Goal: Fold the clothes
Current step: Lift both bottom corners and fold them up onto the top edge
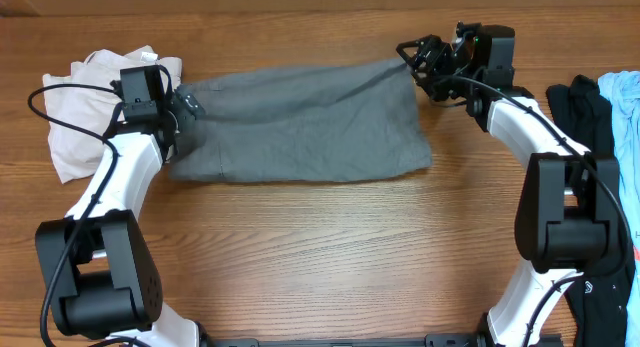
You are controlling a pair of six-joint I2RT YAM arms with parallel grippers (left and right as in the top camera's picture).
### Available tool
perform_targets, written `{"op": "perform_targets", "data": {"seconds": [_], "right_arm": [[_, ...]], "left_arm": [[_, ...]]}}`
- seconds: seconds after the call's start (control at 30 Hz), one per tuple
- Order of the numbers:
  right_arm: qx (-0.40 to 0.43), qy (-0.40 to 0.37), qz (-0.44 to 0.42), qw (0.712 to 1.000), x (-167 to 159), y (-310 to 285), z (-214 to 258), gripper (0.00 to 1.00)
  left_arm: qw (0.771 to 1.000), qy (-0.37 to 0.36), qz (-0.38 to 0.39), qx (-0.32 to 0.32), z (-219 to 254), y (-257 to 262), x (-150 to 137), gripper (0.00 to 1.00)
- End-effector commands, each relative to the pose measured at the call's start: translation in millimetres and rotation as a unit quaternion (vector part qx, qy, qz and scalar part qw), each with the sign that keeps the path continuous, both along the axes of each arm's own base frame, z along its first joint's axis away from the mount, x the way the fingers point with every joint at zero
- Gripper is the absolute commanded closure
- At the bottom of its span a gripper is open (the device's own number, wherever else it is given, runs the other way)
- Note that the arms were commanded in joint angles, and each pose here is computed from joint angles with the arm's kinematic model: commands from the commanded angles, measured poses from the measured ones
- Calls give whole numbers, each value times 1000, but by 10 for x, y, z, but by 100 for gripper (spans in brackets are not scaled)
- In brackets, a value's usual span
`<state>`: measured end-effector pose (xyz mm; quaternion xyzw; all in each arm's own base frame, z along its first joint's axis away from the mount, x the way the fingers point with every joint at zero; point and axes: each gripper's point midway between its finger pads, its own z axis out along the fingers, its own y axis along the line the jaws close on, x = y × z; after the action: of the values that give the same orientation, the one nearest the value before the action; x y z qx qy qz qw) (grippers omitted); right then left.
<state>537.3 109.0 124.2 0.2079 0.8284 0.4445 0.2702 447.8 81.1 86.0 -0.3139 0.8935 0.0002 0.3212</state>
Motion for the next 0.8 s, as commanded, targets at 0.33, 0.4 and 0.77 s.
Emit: {"op": "perform_targets", "data": {"seconds": [0.33, 0.4, 0.77], "right_arm": [[-128, 182, -6, 975, -829, -713, -432, 8], [-157, 226, 2, 962, -1040, -760, -607, 6], [-134, 229, 72, 962, -1360, -459, -1010, 18]], "left_arm": [[985, 89, -135, -66, 141, -353, -523, 0], [979, 130, -133, -78, 44, -381, -708, 0], [961, 211, -160, -82, -284, -409, -977, 0]]}}
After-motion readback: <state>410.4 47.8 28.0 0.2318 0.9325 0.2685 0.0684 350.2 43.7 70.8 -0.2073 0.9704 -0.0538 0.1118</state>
